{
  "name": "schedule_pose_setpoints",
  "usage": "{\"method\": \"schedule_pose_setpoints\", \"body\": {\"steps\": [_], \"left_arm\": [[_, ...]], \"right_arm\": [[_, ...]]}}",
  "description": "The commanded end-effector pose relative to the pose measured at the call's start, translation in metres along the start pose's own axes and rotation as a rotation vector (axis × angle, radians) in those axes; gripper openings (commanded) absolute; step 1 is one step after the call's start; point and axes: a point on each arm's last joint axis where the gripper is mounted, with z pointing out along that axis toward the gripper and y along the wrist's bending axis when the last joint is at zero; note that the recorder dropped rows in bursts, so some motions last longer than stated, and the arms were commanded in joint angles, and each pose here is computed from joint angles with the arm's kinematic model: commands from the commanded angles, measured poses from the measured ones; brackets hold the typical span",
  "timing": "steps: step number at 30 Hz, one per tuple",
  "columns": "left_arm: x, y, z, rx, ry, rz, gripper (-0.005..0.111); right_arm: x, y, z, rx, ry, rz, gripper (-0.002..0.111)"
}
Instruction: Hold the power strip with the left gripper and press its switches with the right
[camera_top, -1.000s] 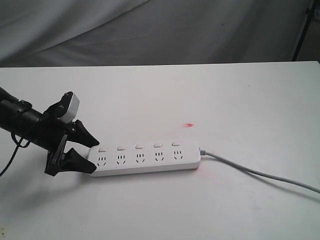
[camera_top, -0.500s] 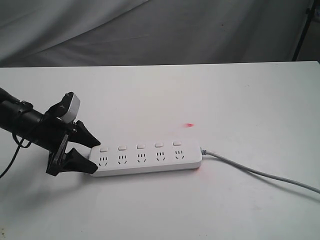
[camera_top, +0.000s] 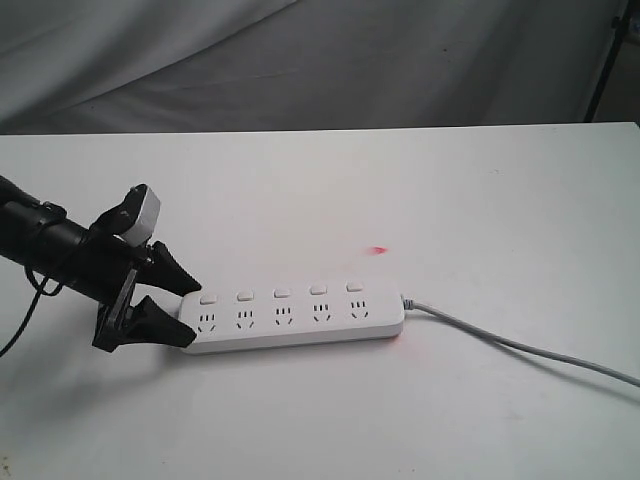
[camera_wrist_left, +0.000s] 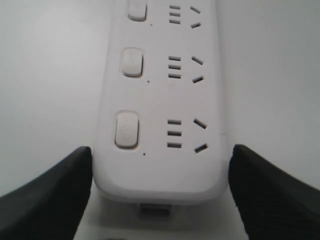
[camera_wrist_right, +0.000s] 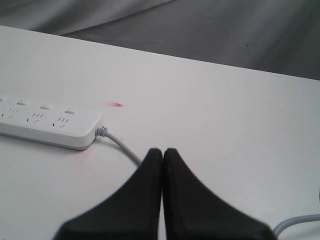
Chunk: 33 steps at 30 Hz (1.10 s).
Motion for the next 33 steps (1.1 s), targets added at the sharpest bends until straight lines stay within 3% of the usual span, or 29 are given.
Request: {"method": "schedule_pose_setpoints", "body": {"steps": [1,21,33], "left_arm": [[0.014,-0.001,0.01,0.017,0.086,0.016,0.048],[0.014,-0.001,0.01,0.017,0.086,0.016,0.048],[0.014,-0.001,0.01,0.017,0.086,0.016,0.048]], "right_arm": [[0.001,0.0,0.0,0.005,-0.004,0.002,0.0],[-0.002,-0.001,0.0,0.013,-0.035,-0.022,0.0],[-0.055,0.0,-0.019,0.021,-0.666,-0.04,0.0]]}}
